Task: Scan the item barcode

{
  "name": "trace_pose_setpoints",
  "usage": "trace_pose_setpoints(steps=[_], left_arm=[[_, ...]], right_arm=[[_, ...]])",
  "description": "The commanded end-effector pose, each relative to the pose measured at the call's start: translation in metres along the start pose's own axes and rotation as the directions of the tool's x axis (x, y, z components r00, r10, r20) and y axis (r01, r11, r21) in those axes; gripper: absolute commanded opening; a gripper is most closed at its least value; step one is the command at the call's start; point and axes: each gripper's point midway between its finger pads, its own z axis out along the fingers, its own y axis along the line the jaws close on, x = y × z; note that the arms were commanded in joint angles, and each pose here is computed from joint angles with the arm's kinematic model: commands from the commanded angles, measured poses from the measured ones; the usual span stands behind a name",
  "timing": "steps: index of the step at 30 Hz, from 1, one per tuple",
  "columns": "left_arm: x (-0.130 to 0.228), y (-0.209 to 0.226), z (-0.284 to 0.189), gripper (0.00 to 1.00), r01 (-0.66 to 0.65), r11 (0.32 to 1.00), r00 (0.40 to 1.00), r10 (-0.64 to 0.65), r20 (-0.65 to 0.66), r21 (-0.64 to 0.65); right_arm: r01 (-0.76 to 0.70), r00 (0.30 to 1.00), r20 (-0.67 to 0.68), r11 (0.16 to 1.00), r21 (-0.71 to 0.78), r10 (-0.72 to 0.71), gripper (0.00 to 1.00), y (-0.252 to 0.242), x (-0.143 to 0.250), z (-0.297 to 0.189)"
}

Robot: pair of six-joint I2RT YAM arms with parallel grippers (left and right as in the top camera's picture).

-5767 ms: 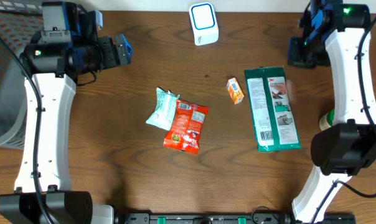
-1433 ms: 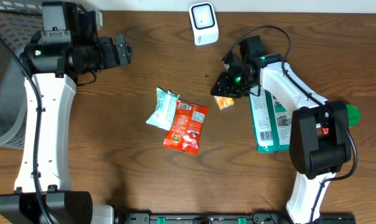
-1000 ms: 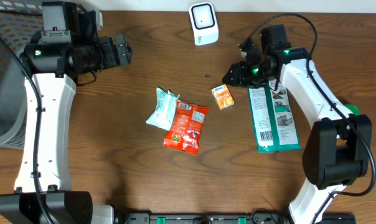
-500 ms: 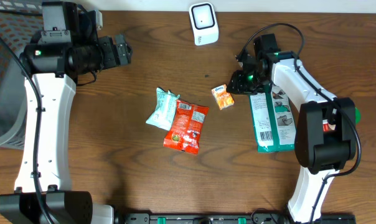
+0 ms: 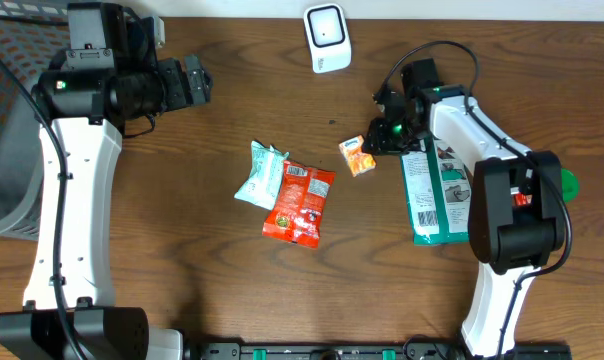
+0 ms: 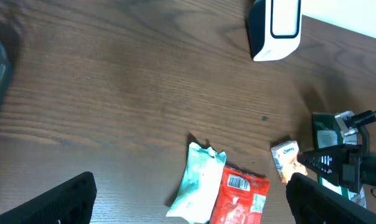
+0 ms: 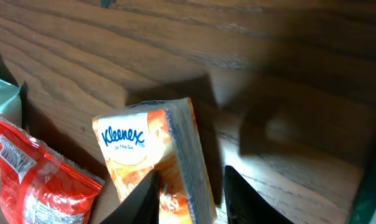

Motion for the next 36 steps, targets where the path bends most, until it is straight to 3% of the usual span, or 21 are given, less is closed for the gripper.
trace_pose_setpoints(steps=[1, 8, 16, 36], left_arm=[[-0.002, -0.002, -0.001, 0.97, -0.01, 1.0, 1.0, 0.01, 0.002, 0.009], [-0.002, -0.002, -0.001, 0.98, -0.01, 1.0, 1.0, 0.01, 0.002, 0.009], [-0.002, -0.002, -0.001, 0.97, -0.01, 1.0, 1.0, 0.01, 0.002, 0.009], [-0.002, -0.002, -0.001, 0.97, -0.01, 1.0, 1.0, 0.01, 0.002, 0.009]], right_arm=[[0.027, 0.999, -0.026, 1.0, -0.003, -0.027, 0.3, 0.003, 0.01, 0.01], [0.032, 0.999, -0.041, 0.999, -0.003, -0.032, 0.27, 0.002, 0.017, 0.014], [0.086, 0.996, 0.02, 0.989, -0.121, -0.084, 0.35, 0.029, 0.002, -0.009], [0.092, 0.996, -0.009, 0.993, -0.068, -0.092, 0.31, 0.021, 0.02, 0.006]])
